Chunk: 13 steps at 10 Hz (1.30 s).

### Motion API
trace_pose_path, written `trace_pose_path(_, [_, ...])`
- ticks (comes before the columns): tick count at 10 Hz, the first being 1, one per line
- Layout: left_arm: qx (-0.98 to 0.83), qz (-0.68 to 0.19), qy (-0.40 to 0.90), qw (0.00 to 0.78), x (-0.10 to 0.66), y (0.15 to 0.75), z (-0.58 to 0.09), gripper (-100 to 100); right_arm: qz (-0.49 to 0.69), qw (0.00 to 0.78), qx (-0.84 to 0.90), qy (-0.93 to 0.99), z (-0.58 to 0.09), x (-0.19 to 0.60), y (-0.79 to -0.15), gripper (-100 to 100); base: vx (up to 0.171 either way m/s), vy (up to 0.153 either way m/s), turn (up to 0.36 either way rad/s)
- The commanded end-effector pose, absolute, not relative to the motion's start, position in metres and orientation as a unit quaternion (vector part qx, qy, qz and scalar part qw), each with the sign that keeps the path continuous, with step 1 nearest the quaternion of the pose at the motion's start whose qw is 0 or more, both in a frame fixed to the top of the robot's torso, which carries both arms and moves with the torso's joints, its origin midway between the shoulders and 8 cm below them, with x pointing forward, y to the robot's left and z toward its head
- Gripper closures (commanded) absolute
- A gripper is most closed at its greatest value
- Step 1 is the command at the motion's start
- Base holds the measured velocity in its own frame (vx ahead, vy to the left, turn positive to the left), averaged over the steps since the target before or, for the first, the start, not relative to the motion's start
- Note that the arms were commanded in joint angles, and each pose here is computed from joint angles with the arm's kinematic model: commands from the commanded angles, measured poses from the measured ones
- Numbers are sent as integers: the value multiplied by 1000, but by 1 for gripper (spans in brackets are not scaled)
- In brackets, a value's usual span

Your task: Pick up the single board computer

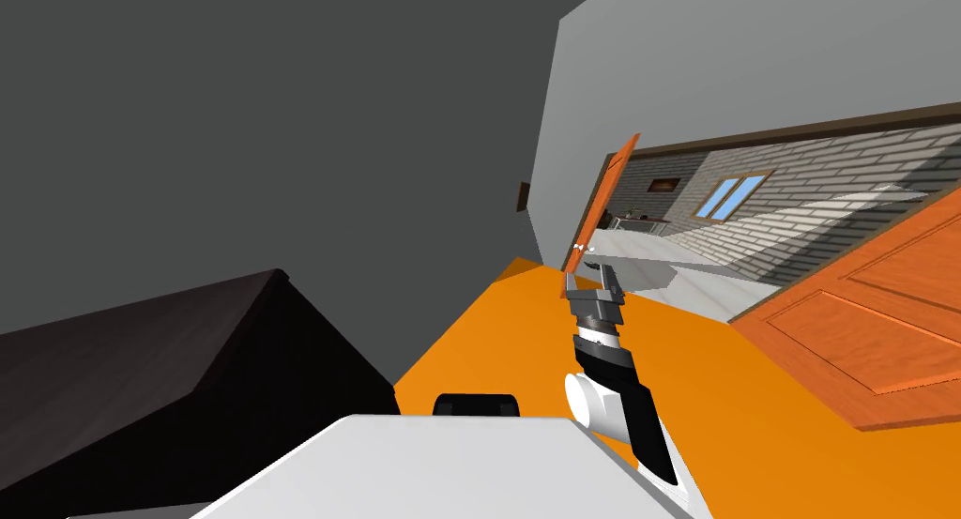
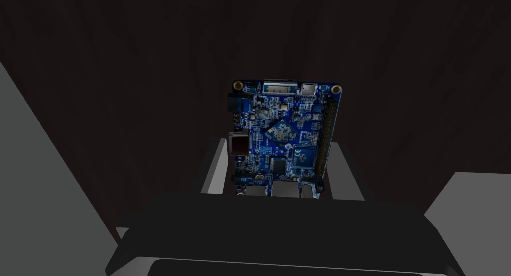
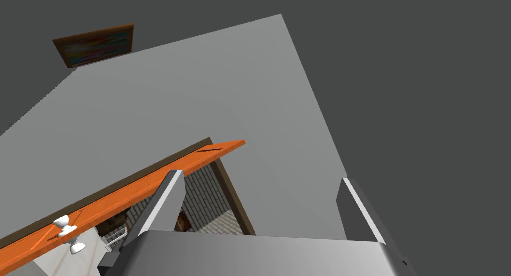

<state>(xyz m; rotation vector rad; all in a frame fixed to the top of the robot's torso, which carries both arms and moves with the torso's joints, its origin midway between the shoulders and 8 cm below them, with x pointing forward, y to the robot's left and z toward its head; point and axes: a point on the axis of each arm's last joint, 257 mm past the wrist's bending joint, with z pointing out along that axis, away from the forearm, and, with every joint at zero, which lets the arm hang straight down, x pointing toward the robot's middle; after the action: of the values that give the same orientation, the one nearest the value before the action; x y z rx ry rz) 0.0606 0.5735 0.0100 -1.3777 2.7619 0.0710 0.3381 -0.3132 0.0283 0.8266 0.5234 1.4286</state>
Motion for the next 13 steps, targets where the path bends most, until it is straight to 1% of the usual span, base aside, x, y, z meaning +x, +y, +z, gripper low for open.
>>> trace_pose_path(1, [-448,21,893,30,51,563,12,100,628,648,364,230,28,338,-313,0,132,37,151])
trace_pose_path(8, [-409,20,912,39,37,545,17,100,628,648,364,230,28,338,-313,0,90,19,83])
trace_pose_path(12, [-404,20,913,45,32,537,18,100,628,648,364,230,28,338,-313,0,65,18,63])
trace_pose_path(13, [-402,20,914,45,31,537,18,0,628,648,364,230,28,338,-313,0,6,1,-4])
